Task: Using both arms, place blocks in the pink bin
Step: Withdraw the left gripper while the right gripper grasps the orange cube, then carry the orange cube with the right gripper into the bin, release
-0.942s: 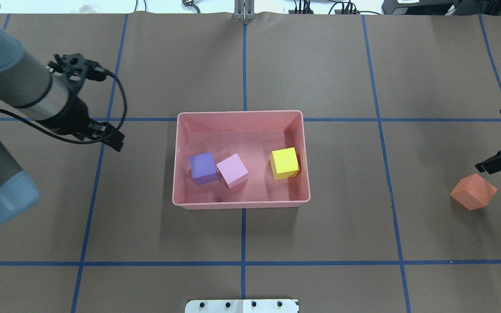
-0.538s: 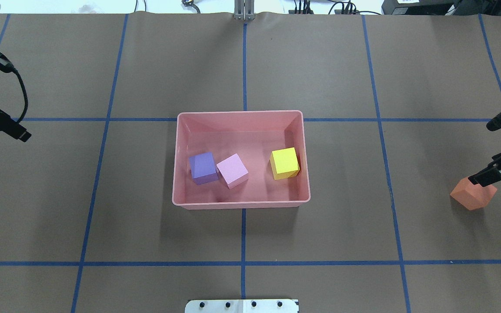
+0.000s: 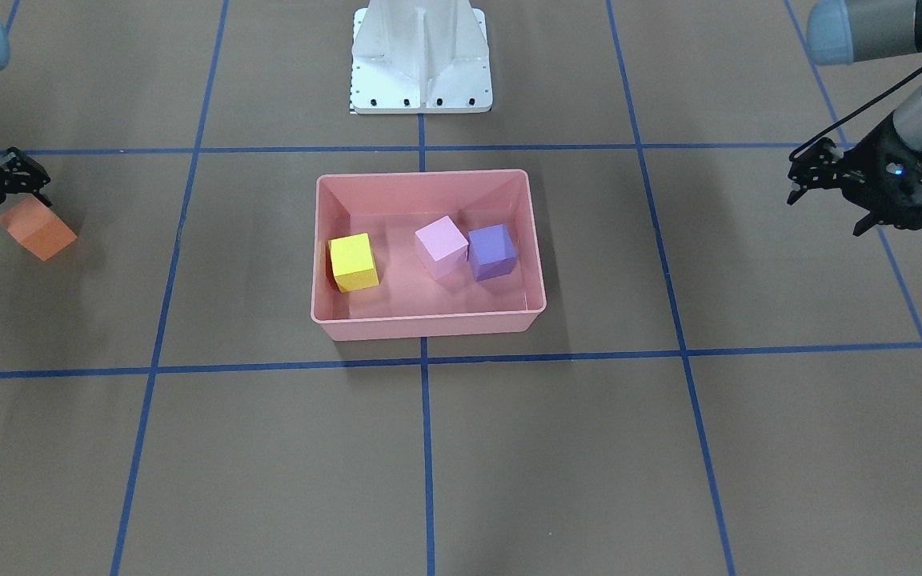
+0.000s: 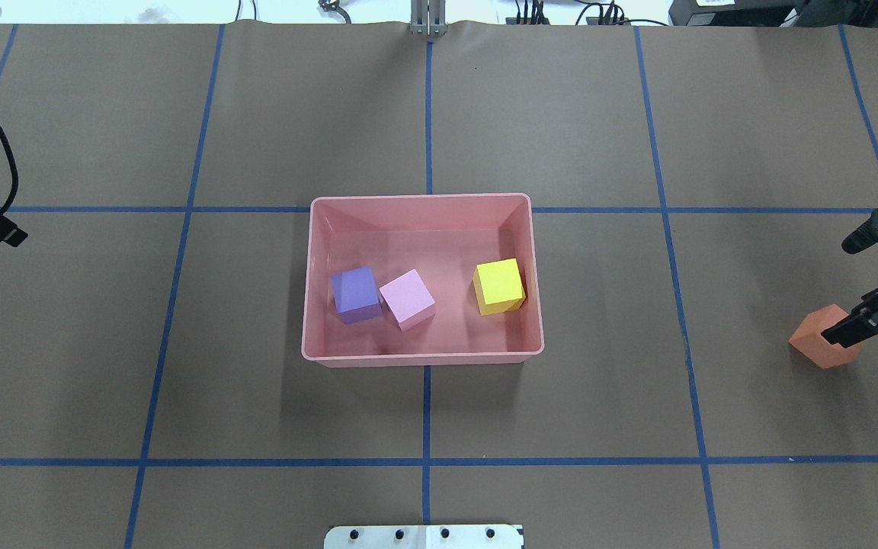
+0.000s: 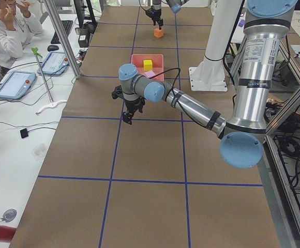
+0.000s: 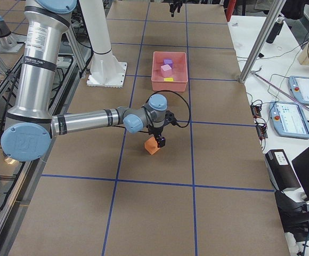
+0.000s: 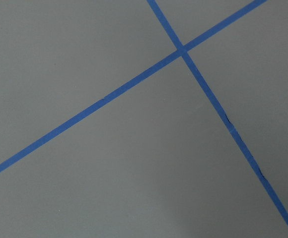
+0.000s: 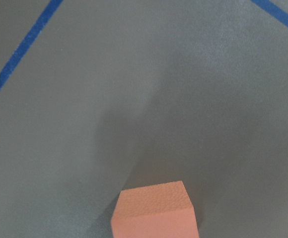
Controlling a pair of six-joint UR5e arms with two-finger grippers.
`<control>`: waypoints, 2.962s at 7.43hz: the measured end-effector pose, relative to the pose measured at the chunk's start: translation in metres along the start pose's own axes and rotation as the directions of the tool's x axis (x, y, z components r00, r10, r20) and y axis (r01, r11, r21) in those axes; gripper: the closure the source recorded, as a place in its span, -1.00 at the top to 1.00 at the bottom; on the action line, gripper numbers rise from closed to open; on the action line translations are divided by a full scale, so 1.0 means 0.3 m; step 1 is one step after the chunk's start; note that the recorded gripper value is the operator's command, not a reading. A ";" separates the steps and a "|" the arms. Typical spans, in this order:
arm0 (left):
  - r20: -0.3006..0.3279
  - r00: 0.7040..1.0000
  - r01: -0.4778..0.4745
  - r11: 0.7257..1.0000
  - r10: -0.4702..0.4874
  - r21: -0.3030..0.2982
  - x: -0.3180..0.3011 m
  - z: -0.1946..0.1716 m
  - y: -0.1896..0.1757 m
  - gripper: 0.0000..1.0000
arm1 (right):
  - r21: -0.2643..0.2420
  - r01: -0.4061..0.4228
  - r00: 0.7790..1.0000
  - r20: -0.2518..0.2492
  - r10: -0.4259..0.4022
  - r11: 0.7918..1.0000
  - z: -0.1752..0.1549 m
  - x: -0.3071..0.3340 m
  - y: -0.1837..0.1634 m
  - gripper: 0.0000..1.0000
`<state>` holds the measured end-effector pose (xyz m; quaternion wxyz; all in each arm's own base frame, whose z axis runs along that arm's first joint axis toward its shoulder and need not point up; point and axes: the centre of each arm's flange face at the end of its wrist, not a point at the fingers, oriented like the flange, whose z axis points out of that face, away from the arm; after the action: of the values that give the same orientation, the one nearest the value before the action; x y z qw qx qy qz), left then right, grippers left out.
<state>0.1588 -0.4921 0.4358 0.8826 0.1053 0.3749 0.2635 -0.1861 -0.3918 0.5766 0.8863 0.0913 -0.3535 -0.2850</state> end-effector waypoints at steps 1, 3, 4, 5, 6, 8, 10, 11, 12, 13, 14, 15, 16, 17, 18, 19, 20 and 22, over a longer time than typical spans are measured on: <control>0.000 1.000 0.000 1.000 0.000 0.000 0.000 0.000 0.000 1.00 | -0.017 0.001 1.000 0.001 -0.001 1.000 0.026 -0.002 0.006 1.00; -0.001 1.000 0.003 1.000 -0.003 -0.002 0.000 0.004 0.000 1.00 | -0.053 0.004 1.000 0.002 -0.004 0.999 0.087 -0.004 0.016 1.00; -0.001 1.000 0.004 1.000 -0.004 -0.002 0.000 0.005 -0.001 1.00 | -0.073 0.007 1.000 -0.003 -0.007 0.997 0.125 -0.003 0.020 0.77; -0.001 1.000 0.004 1.000 -0.004 -0.003 0.000 0.006 -0.001 1.00 | -0.088 0.009 1.000 -0.008 -0.010 0.996 0.153 -0.002 0.023 0.05; -0.001 1.000 0.005 1.000 -0.005 -0.004 0.000 0.008 -0.001 1.00 | -0.091 0.012 1.000 -0.008 -0.012 0.996 0.163 -0.007 0.015 -0.92; -0.001 1.000 0.006 1.000 -0.006 -0.004 0.000 0.009 -0.001 1.00 | -0.074 0.022 1.000 0.001 -0.022 0.997 0.151 -0.034 -0.040 -1.00; -0.001 1.000 0.007 1.000 -0.007 -0.005 -0.002 0.009 0.000 1.00 | -0.025 -0.005 0.999 0.035 0.006 1.000 0.104 -0.100 -0.157 -1.00; -0.001 1.000 0.008 1.000 -0.008 -0.005 -0.002 0.010 0.000 1.00 | 0.010 -0.057 0.996 0.073 0.056 0.998 0.062 -0.159 -0.257 -1.00; -0.001 1.000 0.011 1.000 -0.011 -0.008 -0.006 0.014 0.001 1.00 | 0.040 -0.132 0.985 0.112 0.127 0.990 0.005 -0.235 -0.383 -1.00; 0.001 1.000 0.031 0.999 -0.031 -0.015 -0.024 0.024 0.005 1.00 | 0.054 -0.214 0.968 0.142 0.205 0.975 -0.068 -0.321 -0.519 -1.00; 0.009 0.997 0.082 0.996 -0.082 -0.023 -0.060 0.036 0.013 1.00 | 0.052 -0.290 0.947 0.160 0.279 0.956 -0.167 -0.429 -0.657 -1.00; 0.022 0.988 0.151 0.988 -0.151 -0.026 -0.114 0.039 0.027 1.00 | 0.039 -0.353 0.924 0.169 0.342 0.935 -0.282 -0.548 -0.769 -1.00; 0.041 0.974 0.223 0.975 -0.222 -0.023 -0.209 0.028 0.053 1.00 | 0.025 -0.410 0.900 0.175 0.399 0.912 -0.400 -0.669 -0.855 -1.00; 0.058 0.958 0.282 0.959 -0.281 -0.013 -0.321 0.005 0.088 1.00 | 0.013 -0.462 0.873 0.185 0.452 0.887 -0.482 -0.790 -0.921 -1.00; 0.070 0.947 0.314 0.949 -0.313 -0.002 -0.414 -0.018 0.123 1.00 | 0.003 -0.506 0.846 0.193 0.496 0.862 -0.514 -0.925 -0.981 -1.00; 0.076 0.942 0.327 0.945 -0.326 0.003 -0.464 -0.030 0.145 1.00 | 0.001 -0.538 0.828 0.187 0.528 0.843 -0.505 -1.055 -1.039 -0.81; 0.078 0.940 0.333 0.943 -0.332 0.004 -0.487 -0.033 0.155 1.00 | 0.008 -0.565 0.813 0.174 0.556 0.825 -0.482 -1.178 -1.093 0.97; 0.077 0.937 0.342 0.940 -0.341 -0.002 -0.503 -0.023 0.163 1.00 | 0.036 -0.587 0.804 0.147 0.577 0.809 -0.426 -1.342 -1.144 0.98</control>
<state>0.0475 -0.5333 0.5411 0.9293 0.0417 0.3516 0.1051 -0.4871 -0.4493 0.1269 0.9019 -0.0050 -0.4318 0.0093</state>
